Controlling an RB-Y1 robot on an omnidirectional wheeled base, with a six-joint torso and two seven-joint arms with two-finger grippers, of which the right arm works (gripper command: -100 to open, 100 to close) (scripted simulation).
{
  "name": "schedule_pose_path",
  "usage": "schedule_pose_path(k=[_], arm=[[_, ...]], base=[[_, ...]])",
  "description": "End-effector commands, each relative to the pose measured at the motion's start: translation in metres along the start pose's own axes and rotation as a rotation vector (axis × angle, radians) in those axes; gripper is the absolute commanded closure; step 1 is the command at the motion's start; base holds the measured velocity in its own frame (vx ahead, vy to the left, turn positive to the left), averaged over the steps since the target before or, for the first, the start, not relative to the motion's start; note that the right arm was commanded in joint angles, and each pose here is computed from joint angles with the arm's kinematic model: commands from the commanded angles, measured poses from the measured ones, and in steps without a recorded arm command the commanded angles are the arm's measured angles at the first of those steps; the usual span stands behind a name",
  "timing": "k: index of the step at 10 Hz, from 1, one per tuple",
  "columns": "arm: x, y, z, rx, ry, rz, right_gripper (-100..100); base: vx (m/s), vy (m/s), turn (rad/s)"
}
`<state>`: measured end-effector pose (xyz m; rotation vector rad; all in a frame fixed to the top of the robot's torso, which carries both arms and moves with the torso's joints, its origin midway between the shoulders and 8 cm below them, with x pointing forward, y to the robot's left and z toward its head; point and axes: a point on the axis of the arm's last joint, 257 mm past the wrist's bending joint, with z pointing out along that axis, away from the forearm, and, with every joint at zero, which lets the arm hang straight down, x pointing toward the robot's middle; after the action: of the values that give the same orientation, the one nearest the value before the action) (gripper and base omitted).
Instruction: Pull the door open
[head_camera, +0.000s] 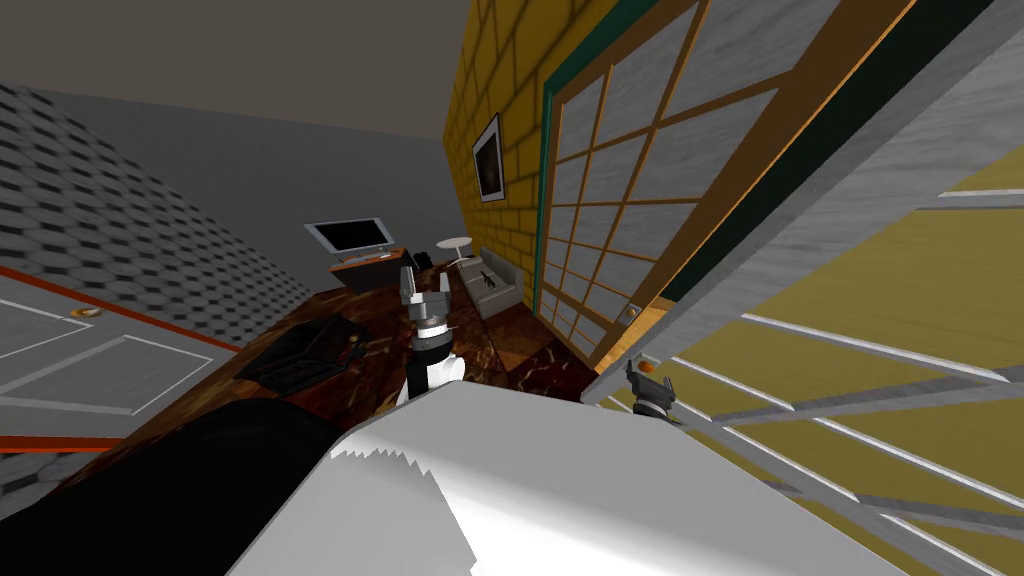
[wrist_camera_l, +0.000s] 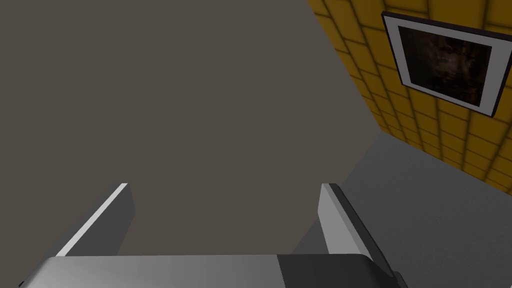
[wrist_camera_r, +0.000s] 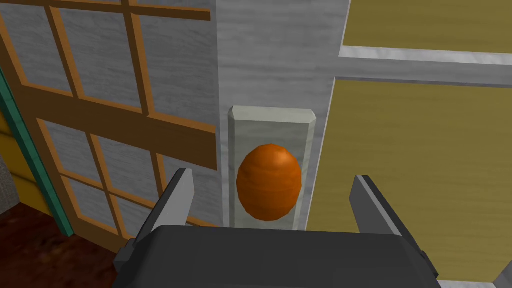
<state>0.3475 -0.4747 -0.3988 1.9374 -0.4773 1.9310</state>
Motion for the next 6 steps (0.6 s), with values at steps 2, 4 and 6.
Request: schedule_pose_path(k=[2,4,6], arm=[[0.0007,0.0082,0.0001,-0.004,0.001,0.001,-100],[0.0007,0.0082,0.0001,-0.004,0.001,0.001,100],[0.0007,0.0082,0.0001,-0.004,0.001,0.001,100]], base=[[0.134,-0.005,0.021],[-0.023,-0.003,-0.009],[-0.016,-0.002,0.014]])
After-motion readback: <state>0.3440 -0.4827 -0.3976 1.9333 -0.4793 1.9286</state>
